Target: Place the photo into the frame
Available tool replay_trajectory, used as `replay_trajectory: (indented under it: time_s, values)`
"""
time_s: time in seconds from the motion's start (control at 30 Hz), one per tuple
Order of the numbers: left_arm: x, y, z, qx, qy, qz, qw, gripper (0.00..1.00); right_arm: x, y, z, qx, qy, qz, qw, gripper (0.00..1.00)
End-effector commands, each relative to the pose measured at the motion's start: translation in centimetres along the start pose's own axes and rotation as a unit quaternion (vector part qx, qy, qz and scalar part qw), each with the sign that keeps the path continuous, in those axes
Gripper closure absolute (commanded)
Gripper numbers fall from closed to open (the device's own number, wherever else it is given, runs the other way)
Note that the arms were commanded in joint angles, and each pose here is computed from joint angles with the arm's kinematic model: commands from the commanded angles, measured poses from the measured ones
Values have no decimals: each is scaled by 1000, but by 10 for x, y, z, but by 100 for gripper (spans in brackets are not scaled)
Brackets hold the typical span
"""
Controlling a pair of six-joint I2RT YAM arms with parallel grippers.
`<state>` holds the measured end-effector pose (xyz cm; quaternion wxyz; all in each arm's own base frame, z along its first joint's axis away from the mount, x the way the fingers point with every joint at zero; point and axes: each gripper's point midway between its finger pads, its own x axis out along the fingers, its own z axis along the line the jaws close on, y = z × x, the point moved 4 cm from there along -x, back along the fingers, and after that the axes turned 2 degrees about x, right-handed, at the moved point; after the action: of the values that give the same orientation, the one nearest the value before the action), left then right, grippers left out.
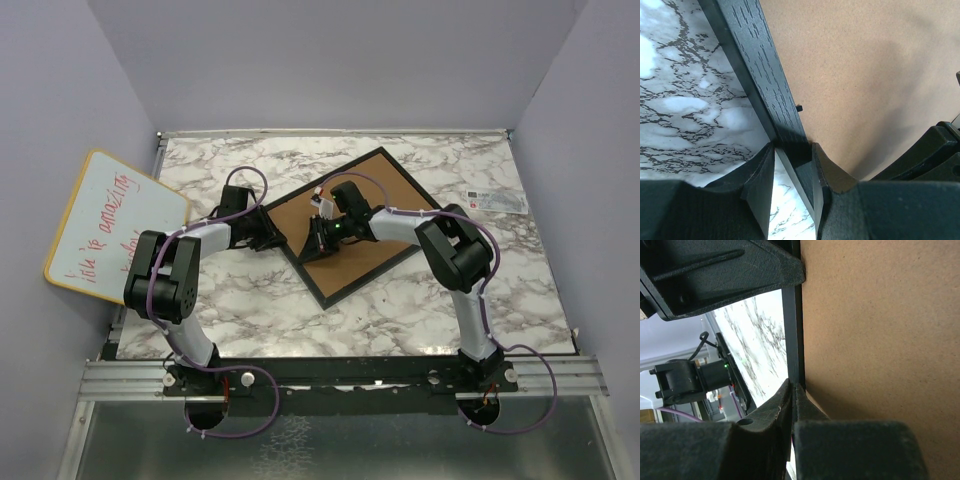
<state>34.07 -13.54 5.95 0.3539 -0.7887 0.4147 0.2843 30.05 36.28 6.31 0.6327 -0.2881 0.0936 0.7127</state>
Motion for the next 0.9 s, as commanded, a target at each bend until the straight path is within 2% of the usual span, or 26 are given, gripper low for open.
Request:
replay_trajectory:
  time_s: [0.0, 0.23, 0.5, 0.73, 0.87]
  values:
    - [6, 39, 55, -5, -124, 54, 991, 76, 2, 6, -57, 29, 98, -10, 995, 92]
    - [5, 37, 57, -1, -131, 52, 990, 76, 2, 19, -85, 42, 159, 7, 986, 94]
    - [6, 35, 58, 3, -134, 52, 990, 76, -7, 25, -101, 45, 176, 9, 983, 94]
    - [7, 32, 56, 5, -133, 49, 990, 76, -12, 22, -110, 37, 211, -4, 977, 94]
    - [8, 27, 55, 7, -134, 45, 990, 76, -23, 10, -115, 50, 271, -33, 961, 93]
